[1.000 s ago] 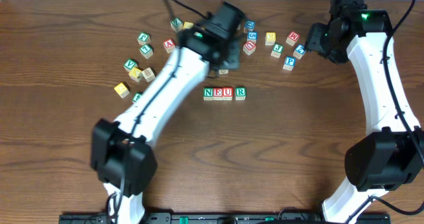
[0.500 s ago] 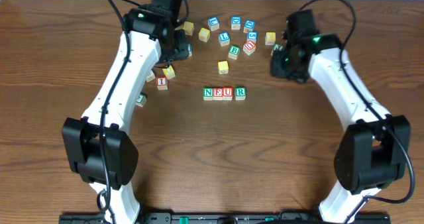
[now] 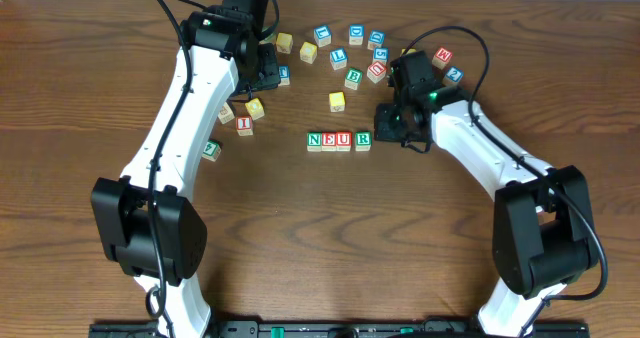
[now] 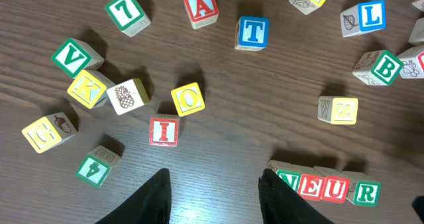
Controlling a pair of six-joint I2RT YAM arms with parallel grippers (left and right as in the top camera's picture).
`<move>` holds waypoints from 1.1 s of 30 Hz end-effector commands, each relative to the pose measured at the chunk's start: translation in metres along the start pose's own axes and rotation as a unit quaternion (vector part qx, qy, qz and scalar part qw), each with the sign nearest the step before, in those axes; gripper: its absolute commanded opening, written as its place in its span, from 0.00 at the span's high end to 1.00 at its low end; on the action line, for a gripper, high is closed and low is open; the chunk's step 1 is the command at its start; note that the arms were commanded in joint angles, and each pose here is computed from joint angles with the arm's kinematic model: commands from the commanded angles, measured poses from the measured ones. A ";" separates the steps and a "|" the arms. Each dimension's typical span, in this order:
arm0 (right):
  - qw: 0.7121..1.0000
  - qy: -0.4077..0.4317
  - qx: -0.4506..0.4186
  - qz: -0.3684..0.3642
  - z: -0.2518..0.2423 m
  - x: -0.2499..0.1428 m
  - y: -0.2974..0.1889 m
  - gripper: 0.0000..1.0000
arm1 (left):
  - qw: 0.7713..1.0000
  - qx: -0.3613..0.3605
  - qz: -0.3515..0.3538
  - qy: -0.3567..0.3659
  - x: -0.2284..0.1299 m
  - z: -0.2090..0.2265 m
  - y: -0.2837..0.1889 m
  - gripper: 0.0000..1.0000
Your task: Spell out NEURIPS
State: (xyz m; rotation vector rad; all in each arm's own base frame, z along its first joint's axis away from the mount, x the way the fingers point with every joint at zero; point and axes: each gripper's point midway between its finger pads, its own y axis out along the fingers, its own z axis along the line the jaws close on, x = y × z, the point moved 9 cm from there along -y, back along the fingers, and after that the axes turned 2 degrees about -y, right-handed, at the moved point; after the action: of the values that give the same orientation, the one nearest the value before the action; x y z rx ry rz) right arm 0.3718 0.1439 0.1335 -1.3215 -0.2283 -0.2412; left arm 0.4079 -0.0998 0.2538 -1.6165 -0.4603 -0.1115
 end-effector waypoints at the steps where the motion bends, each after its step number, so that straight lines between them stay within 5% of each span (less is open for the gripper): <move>1: 1.000 0.007 0.002 0.001 0.001 -0.006 0.008 0.99 | 1.000 0.002 -0.006 0.006 0.001 0.002 -0.006 0.57; 33: 0.998 0.026 0.056 0.006 -0.001 -0.021 0.042 0.99 | 1.000 0.003 -0.004 0.006 0.001 0.001 -0.003 0.58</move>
State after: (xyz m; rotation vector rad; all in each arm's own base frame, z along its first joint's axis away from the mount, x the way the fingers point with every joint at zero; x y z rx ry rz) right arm 0.3670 0.1513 0.0928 -1.2131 -0.2064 -0.2593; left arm 0.4077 -0.0997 0.2537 -1.6162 -0.4594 -0.1106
